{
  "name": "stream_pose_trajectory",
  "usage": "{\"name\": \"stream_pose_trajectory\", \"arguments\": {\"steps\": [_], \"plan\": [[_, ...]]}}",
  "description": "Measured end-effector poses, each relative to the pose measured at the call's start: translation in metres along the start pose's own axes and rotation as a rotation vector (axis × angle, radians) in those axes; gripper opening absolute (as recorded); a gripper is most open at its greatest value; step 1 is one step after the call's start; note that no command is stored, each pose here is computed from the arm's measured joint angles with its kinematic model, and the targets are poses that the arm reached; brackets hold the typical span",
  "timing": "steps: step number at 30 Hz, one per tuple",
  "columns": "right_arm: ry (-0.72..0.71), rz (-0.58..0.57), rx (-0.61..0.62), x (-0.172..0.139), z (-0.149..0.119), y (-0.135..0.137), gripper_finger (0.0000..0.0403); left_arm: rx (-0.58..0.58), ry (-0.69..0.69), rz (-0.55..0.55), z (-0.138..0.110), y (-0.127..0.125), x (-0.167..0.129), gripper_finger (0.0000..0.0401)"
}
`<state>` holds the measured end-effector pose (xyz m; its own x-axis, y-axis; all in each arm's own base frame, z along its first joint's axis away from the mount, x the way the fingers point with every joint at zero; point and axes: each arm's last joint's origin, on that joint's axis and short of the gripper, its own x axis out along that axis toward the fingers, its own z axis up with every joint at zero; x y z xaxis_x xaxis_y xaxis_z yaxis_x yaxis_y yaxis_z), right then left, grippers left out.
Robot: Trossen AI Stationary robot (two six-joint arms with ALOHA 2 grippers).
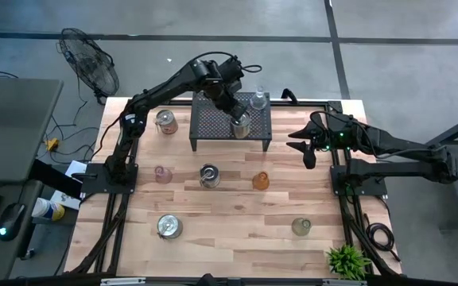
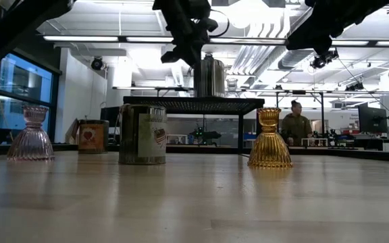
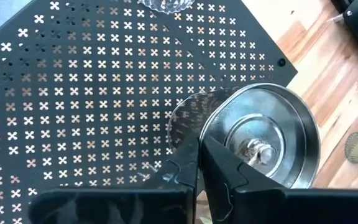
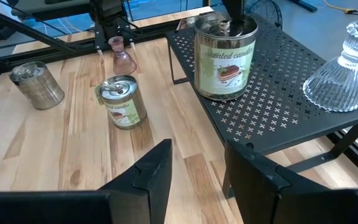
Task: Pick & Place candle stick holders
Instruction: Put the silver scented candle can on the shelf
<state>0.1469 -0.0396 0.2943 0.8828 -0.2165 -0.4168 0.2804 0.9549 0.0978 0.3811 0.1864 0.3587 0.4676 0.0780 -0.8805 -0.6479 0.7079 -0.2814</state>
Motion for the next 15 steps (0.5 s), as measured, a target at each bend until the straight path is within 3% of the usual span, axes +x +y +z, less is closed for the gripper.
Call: {"name": "stream_pose_trajectory", "arguments": {"steps": [15], "plan": [[0.000,0.000,0.000,0.0000,0.0000,0.0000,0.0139,0.004,0.002,0.056,-0.0002,0.0094,-0.0097,0.0001]]}}
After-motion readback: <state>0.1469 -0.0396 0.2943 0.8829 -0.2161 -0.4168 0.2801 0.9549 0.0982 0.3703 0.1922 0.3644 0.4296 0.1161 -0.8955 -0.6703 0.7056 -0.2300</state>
